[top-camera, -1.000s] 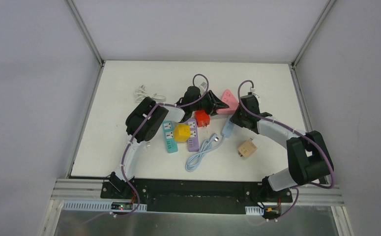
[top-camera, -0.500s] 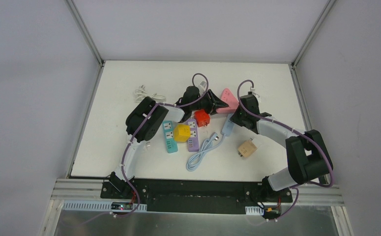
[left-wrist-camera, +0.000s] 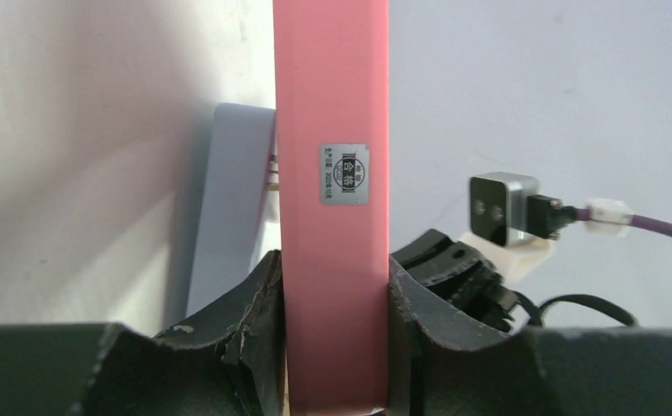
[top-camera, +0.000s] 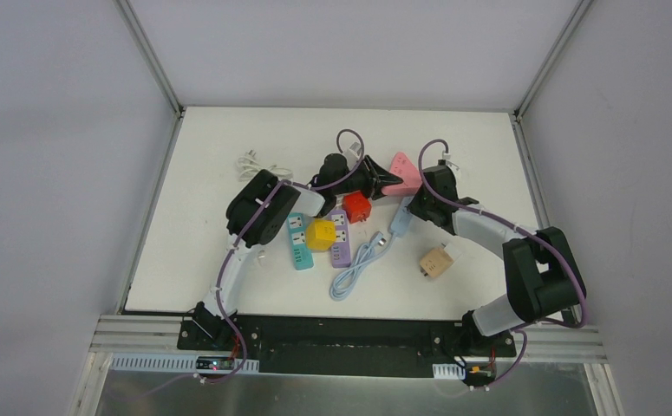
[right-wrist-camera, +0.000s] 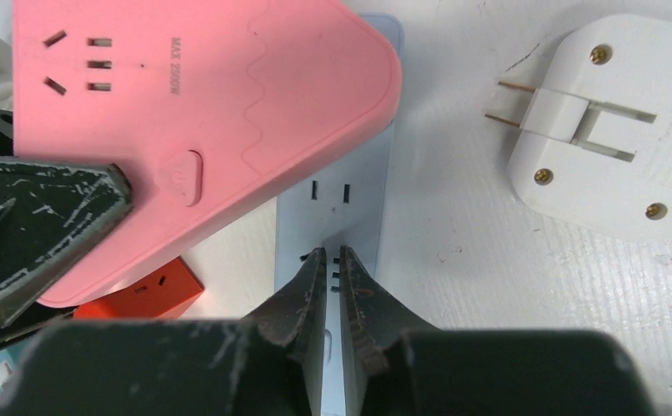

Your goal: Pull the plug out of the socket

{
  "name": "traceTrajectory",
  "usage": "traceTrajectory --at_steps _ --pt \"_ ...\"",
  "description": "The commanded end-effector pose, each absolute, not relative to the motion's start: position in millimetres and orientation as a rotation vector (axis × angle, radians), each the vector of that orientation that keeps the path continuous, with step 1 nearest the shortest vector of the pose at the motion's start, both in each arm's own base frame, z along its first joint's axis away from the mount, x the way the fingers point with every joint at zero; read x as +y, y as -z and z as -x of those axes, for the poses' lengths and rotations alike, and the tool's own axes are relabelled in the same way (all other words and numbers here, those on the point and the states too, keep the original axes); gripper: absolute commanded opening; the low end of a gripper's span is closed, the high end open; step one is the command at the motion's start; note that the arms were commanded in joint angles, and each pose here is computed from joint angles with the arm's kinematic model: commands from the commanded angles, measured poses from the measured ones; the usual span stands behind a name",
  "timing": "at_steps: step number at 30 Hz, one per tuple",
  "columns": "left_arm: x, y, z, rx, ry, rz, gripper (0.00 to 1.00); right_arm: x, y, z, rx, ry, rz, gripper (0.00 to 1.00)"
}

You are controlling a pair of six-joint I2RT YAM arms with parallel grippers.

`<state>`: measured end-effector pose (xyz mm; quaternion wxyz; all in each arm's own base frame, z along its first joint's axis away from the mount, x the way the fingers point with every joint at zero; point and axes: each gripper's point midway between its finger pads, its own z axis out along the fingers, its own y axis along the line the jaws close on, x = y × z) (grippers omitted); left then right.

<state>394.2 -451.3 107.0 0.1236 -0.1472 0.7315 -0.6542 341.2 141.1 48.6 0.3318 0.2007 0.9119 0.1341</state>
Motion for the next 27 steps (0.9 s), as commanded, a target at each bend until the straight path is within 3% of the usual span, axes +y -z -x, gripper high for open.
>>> traceTrajectory --at_steps 1,8,18,27 --pt "-458 -190 -388 1.819 2.239 0.359 0.00 135 9 -277 2.681 -0.245 -0.517 0.11" --pt "-448 -135 -373 2.183 1.755 0.143 0.00 134 9 -275 2.681 -0.240 -0.518 0.11" --pt "-439 -164 -387 2.101 1.805 0.198 0.00 141 -18 -288 2.611 -0.315 -0.512 0.14" --pt "-425 -181 -395 2.093 1.757 0.219 0.00 154 -100 -322 2.434 -0.566 -0.482 0.28"
